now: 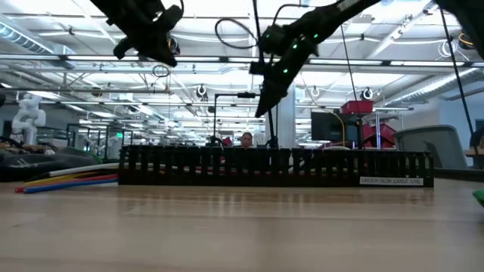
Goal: Ziptie cables
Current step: Close the cable duct with the cable duct cover
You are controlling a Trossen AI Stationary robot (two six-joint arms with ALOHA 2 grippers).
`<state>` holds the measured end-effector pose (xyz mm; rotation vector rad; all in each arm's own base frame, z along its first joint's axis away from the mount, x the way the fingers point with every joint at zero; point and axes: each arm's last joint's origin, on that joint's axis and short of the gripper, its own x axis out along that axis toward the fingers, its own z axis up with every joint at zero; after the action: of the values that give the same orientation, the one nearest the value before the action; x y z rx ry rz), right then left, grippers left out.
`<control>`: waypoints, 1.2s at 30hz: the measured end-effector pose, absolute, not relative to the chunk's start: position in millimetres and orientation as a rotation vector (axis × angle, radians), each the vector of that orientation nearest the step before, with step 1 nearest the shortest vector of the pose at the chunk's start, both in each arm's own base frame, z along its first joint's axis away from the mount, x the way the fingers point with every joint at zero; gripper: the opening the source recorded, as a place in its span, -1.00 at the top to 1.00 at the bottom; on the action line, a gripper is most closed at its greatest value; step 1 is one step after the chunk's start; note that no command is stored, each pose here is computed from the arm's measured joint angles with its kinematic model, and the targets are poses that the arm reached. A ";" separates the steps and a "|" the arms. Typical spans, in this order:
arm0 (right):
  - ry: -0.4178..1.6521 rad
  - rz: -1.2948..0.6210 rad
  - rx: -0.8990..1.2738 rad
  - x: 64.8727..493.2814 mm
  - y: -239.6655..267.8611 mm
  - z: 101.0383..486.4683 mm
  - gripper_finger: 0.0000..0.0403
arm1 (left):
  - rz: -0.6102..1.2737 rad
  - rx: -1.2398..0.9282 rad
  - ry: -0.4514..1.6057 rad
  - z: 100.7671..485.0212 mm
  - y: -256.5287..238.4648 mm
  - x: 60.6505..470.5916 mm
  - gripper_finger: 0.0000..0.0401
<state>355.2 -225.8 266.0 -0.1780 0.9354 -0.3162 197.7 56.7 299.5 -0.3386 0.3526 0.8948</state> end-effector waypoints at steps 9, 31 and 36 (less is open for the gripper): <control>0.772 -0.302 0.005 368.5 -258.3 310.9 0.27 | 1.022 -0.354 0.552 256.3 114.0 220.1 1.00; 0.568 -0.534 0.122 325.6 -202.2 433.6 1.00 | 0.781 -0.561 1.246 183.2 247.9 283.0 1.00; 0.588 -0.502 0.087 323.2 -192.4 437.3 1.00 | 0.741 -0.569 1.379 170.2 257.7 295.1 1.00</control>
<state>323.2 -192.4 437.3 0.0870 0.5878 -0.5023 295.1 257.7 170.2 -0.5689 1.3787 0.7410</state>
